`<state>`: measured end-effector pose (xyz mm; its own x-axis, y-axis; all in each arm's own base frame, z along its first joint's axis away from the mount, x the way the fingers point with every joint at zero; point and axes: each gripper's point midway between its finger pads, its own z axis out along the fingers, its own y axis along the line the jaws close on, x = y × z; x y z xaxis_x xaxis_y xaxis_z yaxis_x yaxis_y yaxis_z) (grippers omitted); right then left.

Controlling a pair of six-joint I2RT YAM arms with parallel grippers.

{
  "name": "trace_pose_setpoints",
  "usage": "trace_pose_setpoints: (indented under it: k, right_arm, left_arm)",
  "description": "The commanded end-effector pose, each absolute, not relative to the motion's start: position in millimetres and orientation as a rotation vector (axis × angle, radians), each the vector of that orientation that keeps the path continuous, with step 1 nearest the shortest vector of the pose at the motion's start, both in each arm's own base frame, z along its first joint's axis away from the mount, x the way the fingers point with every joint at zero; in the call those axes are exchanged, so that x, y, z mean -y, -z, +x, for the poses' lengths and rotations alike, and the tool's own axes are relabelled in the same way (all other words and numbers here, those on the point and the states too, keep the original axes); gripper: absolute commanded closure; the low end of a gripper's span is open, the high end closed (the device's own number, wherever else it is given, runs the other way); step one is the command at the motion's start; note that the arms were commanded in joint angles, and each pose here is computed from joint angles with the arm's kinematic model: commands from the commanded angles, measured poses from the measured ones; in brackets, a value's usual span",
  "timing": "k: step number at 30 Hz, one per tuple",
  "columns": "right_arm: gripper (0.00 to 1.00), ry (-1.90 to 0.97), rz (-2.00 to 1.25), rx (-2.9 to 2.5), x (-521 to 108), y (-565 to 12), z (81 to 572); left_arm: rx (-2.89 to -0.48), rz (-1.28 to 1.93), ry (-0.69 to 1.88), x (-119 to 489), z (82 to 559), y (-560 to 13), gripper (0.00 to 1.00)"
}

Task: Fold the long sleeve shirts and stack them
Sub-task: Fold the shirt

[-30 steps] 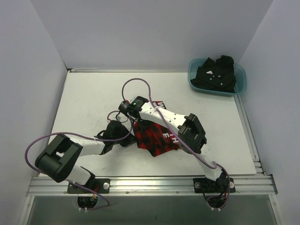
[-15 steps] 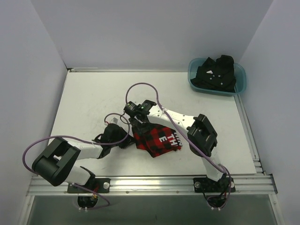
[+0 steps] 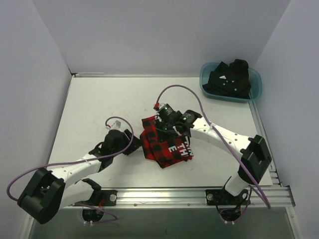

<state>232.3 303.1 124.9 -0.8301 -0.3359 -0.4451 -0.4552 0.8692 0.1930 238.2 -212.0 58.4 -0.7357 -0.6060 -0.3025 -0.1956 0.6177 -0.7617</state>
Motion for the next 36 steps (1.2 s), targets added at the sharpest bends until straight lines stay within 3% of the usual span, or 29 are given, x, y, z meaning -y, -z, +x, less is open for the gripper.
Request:
trace_pose_setpoints:
  k: [1, 6, 11, 18, 25, 30, 36]
  right_arm:
    - [0.70, -0.543, -0.529, -2.611, -303, -128, 217]
    - [0.77, -0.698, -0.449, -2.589, -304, -113, 207]
    - [0.77, -0.825, -0.473, -2.651, -317, -85, 190]
    - [0.78, -0.801, -0.472, -2.823, -311, -32, 168]
    - [0.77, -0.865, -0.542, -2.757, -321, -53, 168]
    - [0.74, -0.887, -0.406, -2.651, -291, -92, 188]
    - [0.74, -0.981, -0.189, -2.614, -240, -103, 190]
  left_arm:
    - [-2.202, -0.537, 0.877, 199, 259, -100, 0.44]
    - [-2.084, -0.431, 0.863, 208, 296, -159, 0.46]
    - [-2.163, -0.326, 0.910, 248, 331, -146, 0.50]
    - [-2.278, -0.433, 0.856, 255, 346, -73, 0.54]
    - [-2.297, -0.421, 0.792, 249, 357, -58, 0.55]
    - [-2.236, -0.291, 0.835, 258, 345, -104, 0.39]
    - [-2.227, 0.010, 0.826, 293, 275, -137, 0.30]
